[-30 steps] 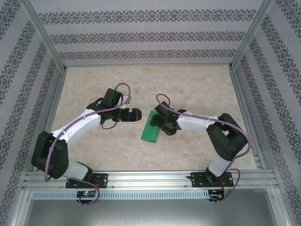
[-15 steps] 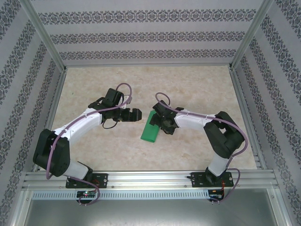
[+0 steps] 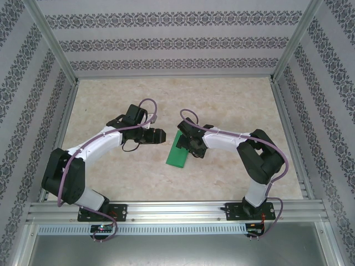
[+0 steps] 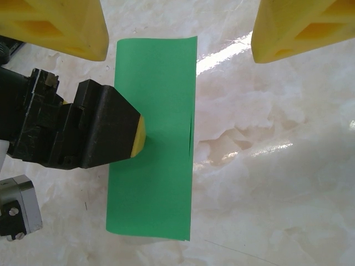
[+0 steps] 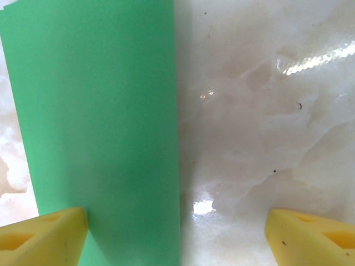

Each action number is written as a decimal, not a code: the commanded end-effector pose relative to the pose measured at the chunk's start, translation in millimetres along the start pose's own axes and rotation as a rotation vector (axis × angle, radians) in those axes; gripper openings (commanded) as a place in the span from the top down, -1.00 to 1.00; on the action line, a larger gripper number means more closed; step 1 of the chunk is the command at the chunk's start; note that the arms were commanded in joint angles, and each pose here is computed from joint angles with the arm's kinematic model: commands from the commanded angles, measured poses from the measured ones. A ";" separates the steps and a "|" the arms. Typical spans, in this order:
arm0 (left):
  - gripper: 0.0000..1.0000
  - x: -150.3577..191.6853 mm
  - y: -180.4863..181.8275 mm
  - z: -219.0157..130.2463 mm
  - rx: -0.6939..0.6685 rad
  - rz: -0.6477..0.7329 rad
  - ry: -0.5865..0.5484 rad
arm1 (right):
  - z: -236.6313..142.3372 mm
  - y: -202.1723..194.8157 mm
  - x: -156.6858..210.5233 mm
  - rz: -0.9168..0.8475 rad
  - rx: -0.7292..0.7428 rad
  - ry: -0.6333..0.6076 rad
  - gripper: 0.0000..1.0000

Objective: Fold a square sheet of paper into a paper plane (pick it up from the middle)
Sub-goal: Hold the square sheet of paper at the center of the table.

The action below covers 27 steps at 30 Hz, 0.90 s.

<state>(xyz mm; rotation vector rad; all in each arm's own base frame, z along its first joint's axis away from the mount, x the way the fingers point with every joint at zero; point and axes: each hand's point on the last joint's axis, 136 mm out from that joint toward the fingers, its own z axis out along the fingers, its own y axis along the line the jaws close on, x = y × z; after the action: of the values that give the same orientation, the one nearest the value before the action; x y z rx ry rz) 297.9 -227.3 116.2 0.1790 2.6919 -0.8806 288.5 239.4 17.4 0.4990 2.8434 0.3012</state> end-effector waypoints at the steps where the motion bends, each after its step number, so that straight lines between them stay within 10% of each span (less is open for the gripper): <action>1: -0.22 -11.3 -9.7 7.3 0.030 0.014 -0.021 | 23.7 -19.8 13.5 -0.019 0.077 0.042 -0.71; 6: 0.26 -15.4 -10.3 24.6 0.056 -0.031 0.015 | 26.0 -21.5 14.4 -0.012 0.087 0.049 -0.71; 18: 0.47 -18.5 -14.0 50.9 0.115 -0.070 0.076 | 28.9 -25.3 18.0 -0.014 0.106 0.065 -0.71; 27: 0.99 -12.5 -12.8 74.8 0.144 -0.107 0.131 | 31.7 -26.0 21.2 -0.011 0.114 0.075 -0.72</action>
<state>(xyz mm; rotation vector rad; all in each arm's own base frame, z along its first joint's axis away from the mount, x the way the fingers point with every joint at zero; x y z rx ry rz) 317.4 -262.9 57.7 0.0811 2.8421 -1.0504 288.4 239.3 15.3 0.4958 2.8588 0.2789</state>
